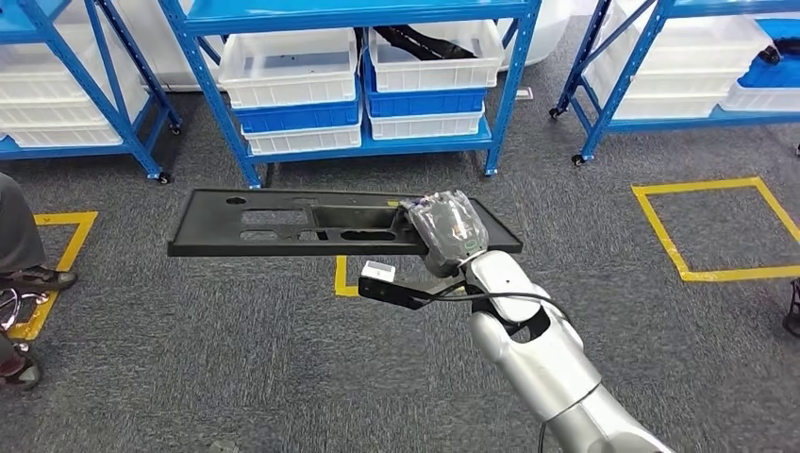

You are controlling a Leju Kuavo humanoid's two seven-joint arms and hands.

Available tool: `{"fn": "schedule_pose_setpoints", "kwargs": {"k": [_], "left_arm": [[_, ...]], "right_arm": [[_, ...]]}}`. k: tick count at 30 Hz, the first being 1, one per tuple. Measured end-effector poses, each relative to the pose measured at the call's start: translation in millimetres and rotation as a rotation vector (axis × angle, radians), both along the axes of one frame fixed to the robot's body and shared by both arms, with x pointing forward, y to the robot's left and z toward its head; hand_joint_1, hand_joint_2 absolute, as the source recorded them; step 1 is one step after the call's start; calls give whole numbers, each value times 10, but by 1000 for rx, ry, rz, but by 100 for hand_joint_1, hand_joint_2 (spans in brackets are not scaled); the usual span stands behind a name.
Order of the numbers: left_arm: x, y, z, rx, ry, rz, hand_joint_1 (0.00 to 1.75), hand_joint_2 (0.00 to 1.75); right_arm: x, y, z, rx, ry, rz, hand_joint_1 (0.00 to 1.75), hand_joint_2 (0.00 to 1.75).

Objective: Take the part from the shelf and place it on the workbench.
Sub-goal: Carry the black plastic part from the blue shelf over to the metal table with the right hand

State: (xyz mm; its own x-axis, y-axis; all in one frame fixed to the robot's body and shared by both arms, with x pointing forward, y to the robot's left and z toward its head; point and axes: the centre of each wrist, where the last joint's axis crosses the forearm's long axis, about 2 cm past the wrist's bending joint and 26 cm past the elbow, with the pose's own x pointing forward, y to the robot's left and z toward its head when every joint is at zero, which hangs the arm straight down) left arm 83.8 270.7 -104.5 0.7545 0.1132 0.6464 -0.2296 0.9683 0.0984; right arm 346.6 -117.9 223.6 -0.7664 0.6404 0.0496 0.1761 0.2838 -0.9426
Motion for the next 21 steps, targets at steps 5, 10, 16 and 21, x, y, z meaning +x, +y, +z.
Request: {"fn": "schedule_pose_setpoints", "kwargs": {"k": [5,10,16,21], "left_arm": [[-21,3,-4,0,9,5,0,175],[-20,15,-4,-3,16,24,0,175],[1,40,-1,0,12,34,0,175],[26,35,4,-2,10,36,0,175]], "right_arm": [[-10,33,4,-11,-16,12,173,175],[-31,87,1,-19,-23,26,173,175],[-26,143,63,-16,-40,40,173,175],[-12,139,74,-22,-45,43,173,175]]}}
